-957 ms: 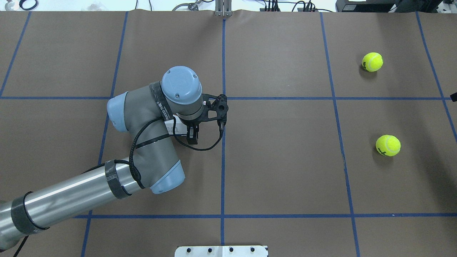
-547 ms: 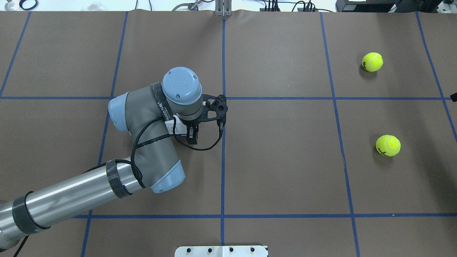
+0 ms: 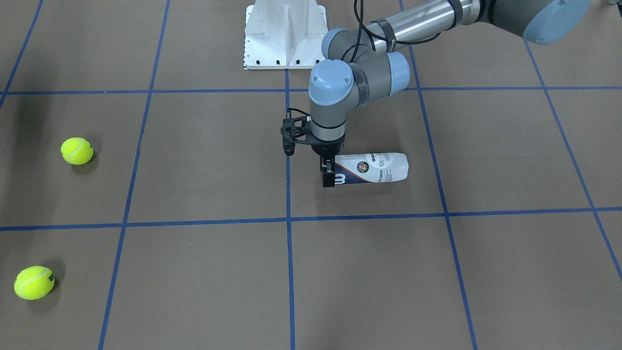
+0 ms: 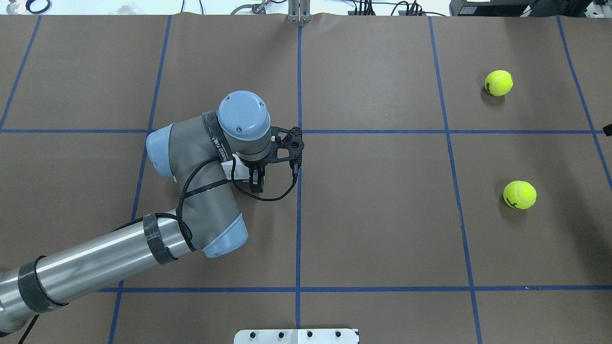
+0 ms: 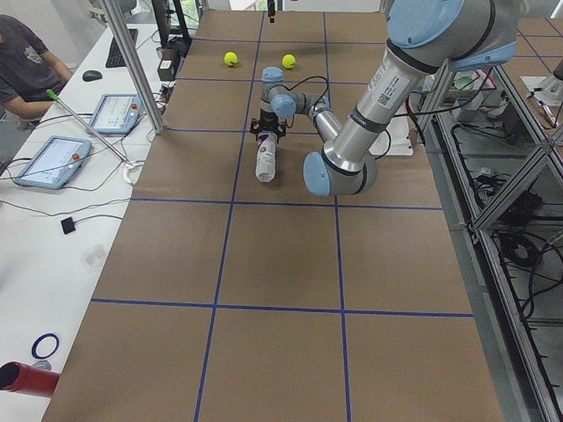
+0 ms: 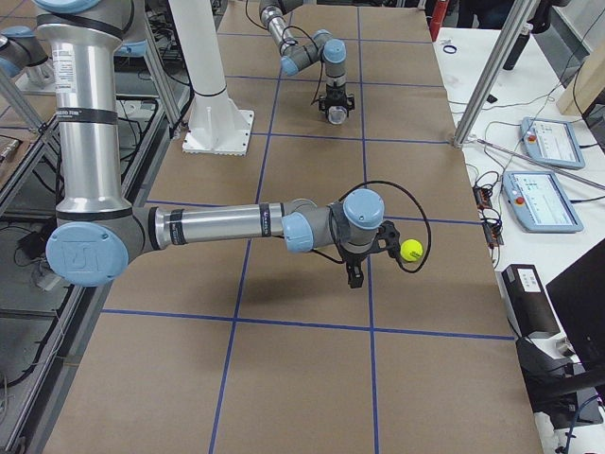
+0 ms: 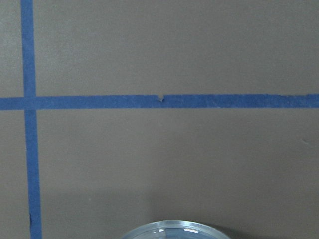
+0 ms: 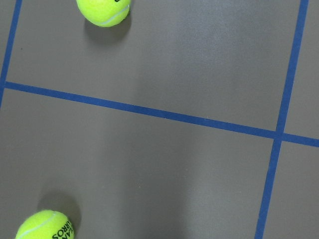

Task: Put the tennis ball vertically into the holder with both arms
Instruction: 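Grasp the can's open end with the left gripper and tilt it, then lift the can upright with the left gripper, opening facing up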

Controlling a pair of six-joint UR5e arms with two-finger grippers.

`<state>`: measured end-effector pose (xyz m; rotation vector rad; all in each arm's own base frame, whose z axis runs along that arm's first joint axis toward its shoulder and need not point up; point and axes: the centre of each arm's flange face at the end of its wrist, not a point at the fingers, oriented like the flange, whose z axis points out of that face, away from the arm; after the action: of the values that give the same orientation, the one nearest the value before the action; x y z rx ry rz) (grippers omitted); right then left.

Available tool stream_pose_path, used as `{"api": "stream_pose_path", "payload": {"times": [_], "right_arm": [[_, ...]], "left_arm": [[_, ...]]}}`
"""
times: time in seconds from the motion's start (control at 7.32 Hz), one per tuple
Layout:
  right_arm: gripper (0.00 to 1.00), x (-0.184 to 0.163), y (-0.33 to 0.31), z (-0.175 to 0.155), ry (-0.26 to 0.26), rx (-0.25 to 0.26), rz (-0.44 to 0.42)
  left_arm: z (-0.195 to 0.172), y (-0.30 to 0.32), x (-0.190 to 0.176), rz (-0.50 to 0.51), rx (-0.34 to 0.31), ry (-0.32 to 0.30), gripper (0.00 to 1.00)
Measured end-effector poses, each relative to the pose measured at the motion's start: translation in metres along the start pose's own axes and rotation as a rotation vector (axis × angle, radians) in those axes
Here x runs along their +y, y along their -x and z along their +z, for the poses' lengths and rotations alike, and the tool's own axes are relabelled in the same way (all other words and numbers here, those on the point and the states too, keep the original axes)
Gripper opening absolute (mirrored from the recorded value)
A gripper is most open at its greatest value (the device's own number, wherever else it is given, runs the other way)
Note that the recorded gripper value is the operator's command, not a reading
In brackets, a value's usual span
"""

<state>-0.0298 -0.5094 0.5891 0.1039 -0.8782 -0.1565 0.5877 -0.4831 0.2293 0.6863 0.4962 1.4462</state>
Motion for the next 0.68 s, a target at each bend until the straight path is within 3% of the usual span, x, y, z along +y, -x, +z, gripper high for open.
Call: {"api": "stream_pose_path", "payload": {"times": [0.27,0.68], "right_arm": [[0.99,0.000,0.000,0.000,0.000,0.000,0.000],[0.99,0.000,0.001,-0.001,-0.001,-0.001,-0.001]], "left_arm": [[-0.002,0.002,-0.001,-0.001,-0.011,-0.016,0.72],[-0.026,0.017,-0.006,-0.054,-0.089,-0.124,0.73]]}}
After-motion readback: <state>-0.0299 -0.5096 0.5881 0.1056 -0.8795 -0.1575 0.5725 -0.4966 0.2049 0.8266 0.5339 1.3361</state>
